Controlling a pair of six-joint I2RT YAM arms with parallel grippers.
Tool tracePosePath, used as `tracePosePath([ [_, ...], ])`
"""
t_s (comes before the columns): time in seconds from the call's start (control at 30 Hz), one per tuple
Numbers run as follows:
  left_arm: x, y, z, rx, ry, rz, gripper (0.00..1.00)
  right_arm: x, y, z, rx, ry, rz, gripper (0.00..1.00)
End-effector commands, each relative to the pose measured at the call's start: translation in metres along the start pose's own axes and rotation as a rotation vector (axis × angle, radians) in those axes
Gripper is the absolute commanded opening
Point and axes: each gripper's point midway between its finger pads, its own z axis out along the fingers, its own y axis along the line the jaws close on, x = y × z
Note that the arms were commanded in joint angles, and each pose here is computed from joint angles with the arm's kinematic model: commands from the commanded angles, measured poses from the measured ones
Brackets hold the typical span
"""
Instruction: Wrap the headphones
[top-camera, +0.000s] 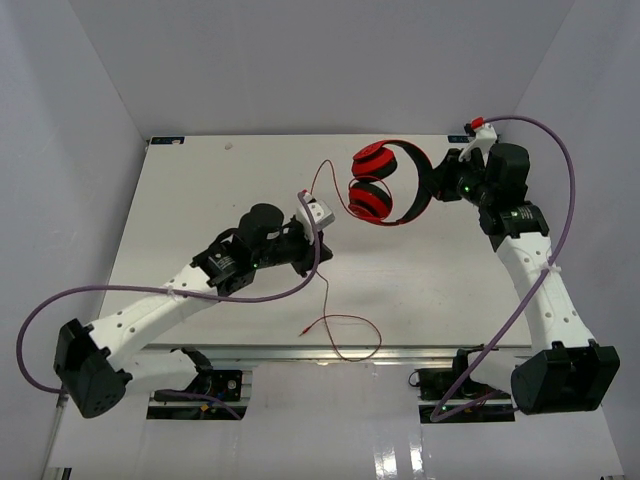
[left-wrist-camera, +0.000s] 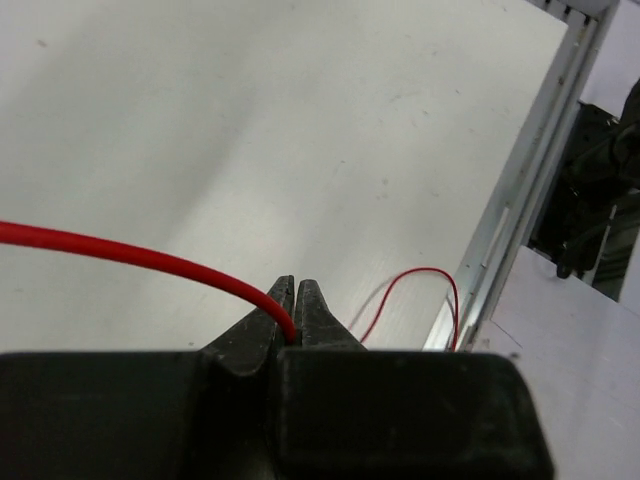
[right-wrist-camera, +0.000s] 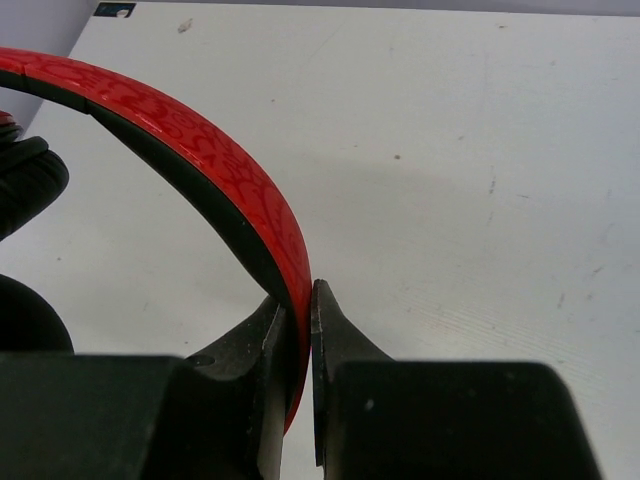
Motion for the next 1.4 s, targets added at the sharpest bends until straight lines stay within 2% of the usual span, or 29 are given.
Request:
tracePosePath([
  [0.0,-0.041,0.031,-0.066,-0.25,-0.035,0.155,0.0,-0.023,-0.018,-0.016,0.122,-0.121,-0.103,0.08],
  [0.1,-0.085,0.041,-0.113,-0.387,-0.158,0.205,0.0,-0.009,-0.039,-0.014,0.214,-0.111,-0.102,0.08],
  [0.23,-0.144,0.043,-0.157,-0.482,-0.299,0.291,0.0,0.021,-0.059,0.0,0.254,-0.039,-0.136,0.08],
  [0.4,-0.189,0.054,-0.159,-0.55,-0.328,0.393,0.0,0.073,-0.052,0.022,0.141,0.128,-0.344,0.08],
  [0.57,-0.243,0.076,-0.142,-0.653,-0.357,0.515,0.0,0.109,-0.029,0.02,-0.024,0.223,-0.572,0.08],
  [0.63,-0.274,0.084,-0.137,-0.692,-0.386,0.54,0.0,0.121,-0.015,0.014,-0.118,0.238,-0.623,0.08],
  [0.77,-0.304,0.108,-0.127,-0.73,-0.386,0.567,0.0,0.132,0.015,-0.006,-0.32,0.218,-0.744,0.08],
  [0.9,-0.292,0.134,-0.116,-0.765,-0.364,0.542,0.0,0.127,0.049,-0.036,-0.484,0.136,-0.824,0.08],
  [1.03,-0.255,0.177,-0.117,-0.781,-0.309,0.461,0.0,0.109,0.089,-0.071,-0.638,0.054,-0.85,0.08],
  [1.2,-0.201,0.214,-0.118,-0.773,-0.242,0.353,0.0,0.071,0.141,-0.11,-0.849,-0.041,-0.756,0.08],
  [1.37,-0.151,0.222,-0.108,-0.708,-0.212,0.26,0.0,0.031,0.171,-0.132,-0.968,-0.048,-0.59,0.08],
])
